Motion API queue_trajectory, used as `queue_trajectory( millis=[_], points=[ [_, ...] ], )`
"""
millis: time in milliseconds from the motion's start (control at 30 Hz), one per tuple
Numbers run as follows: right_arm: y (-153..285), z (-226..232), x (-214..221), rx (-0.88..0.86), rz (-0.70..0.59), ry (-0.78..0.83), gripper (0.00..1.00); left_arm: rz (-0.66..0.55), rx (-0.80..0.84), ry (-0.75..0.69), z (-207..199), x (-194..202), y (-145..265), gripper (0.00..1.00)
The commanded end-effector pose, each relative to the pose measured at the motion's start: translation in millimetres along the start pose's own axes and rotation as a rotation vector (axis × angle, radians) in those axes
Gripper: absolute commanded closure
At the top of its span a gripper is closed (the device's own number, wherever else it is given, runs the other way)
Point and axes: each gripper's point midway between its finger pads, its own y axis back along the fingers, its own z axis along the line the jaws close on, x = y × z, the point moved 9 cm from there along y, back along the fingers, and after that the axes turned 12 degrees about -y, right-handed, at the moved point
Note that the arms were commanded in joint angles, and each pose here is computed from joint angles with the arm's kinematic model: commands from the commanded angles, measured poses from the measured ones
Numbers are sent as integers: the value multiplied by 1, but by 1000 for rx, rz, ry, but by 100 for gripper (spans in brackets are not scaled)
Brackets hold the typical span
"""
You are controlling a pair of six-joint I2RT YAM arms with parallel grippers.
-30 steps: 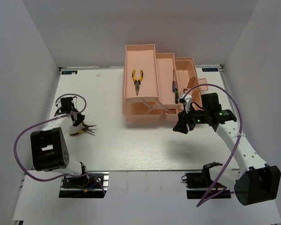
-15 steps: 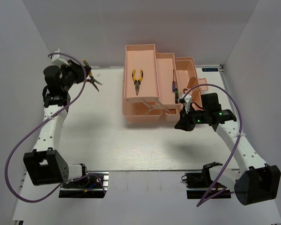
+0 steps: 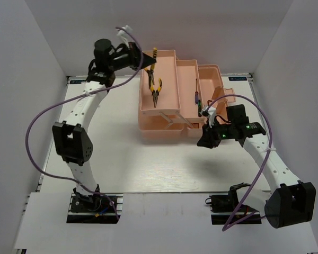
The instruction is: Sort the tools into containers
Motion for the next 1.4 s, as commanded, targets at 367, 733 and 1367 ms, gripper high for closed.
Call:
queue_trajectory(
  millis=[367, 733, 1367],
  points=[
    [-3, -5, -2, 22, 4, -8, 41, 206, -131, -143, -16, 29, -54, 40],
    [-20, 13, -17, -262, -45, 454, 39, 150, -190, -217, -48, -2, -31, 100],
    [-161, 54, -91, 7, 64, 905, 54, 122, -1133, 308, -102, 218, 221, 8]
  ],
)
